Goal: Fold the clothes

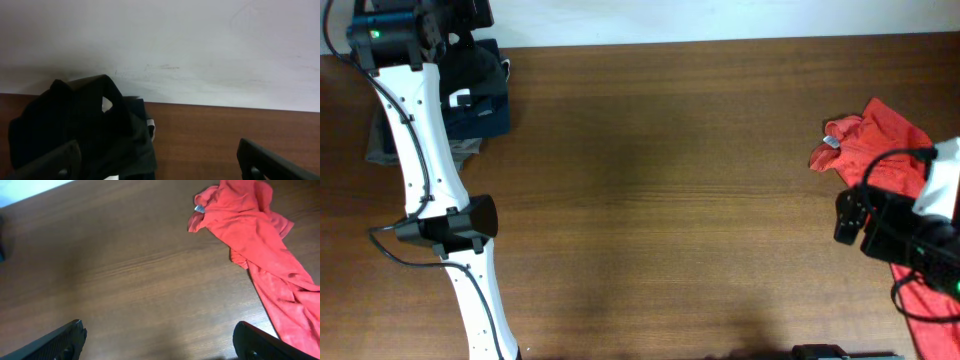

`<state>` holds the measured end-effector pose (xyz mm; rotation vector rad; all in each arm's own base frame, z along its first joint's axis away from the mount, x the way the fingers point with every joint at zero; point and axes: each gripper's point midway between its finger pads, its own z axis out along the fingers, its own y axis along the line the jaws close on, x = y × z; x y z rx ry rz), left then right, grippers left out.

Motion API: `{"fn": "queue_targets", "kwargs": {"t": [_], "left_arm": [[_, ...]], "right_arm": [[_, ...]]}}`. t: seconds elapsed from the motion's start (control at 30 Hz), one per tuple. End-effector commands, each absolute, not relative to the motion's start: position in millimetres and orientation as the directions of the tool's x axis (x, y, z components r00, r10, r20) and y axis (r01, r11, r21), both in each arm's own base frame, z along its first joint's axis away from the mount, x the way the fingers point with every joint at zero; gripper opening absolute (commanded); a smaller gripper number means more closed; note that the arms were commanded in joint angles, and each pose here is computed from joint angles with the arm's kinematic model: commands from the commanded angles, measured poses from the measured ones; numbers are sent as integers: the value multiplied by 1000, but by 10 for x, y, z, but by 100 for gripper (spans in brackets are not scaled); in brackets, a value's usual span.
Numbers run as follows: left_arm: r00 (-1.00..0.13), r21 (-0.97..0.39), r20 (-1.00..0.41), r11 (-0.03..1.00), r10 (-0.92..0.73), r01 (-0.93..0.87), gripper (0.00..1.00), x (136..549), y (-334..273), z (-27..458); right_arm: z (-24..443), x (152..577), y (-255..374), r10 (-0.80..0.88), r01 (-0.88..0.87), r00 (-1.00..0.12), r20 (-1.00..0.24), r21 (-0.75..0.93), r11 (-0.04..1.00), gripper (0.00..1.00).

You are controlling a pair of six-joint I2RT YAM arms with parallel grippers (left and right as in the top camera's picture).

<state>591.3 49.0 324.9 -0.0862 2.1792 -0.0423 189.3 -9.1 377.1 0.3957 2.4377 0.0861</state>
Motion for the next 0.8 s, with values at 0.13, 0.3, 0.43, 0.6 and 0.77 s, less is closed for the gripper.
{"fn": "queue_targets", "kwargs": {"t": [0.13,0.3,0.43,0.6,0.77], "left_arm": [[-590,-67,-803,997,-80,-45,99,5891,492,3187],[-610,-68,-788,997,-82,-47,99,5855,489,3139],[-631,-68,-771,996,-85,-50,99,5812,488,3086],[-661,-71,-745,996,-88,-53,99,5749,481,3012],[-686,-73,-722,996,-91,-56,99,5693,475,2951]], "right_arm": [[3761,1833,-161,316,295,-726,-610,139,945,99],[3762,1832,-160,313,292,-727,-611,137,947,99],[3761,1833,-159,314,292,-727,-610,139,946,99],[3759,1838,-49,314,254,-739,-596,186,949,99],[3799,1771,-120,313,275,-717,-623,160,948,99]]}}
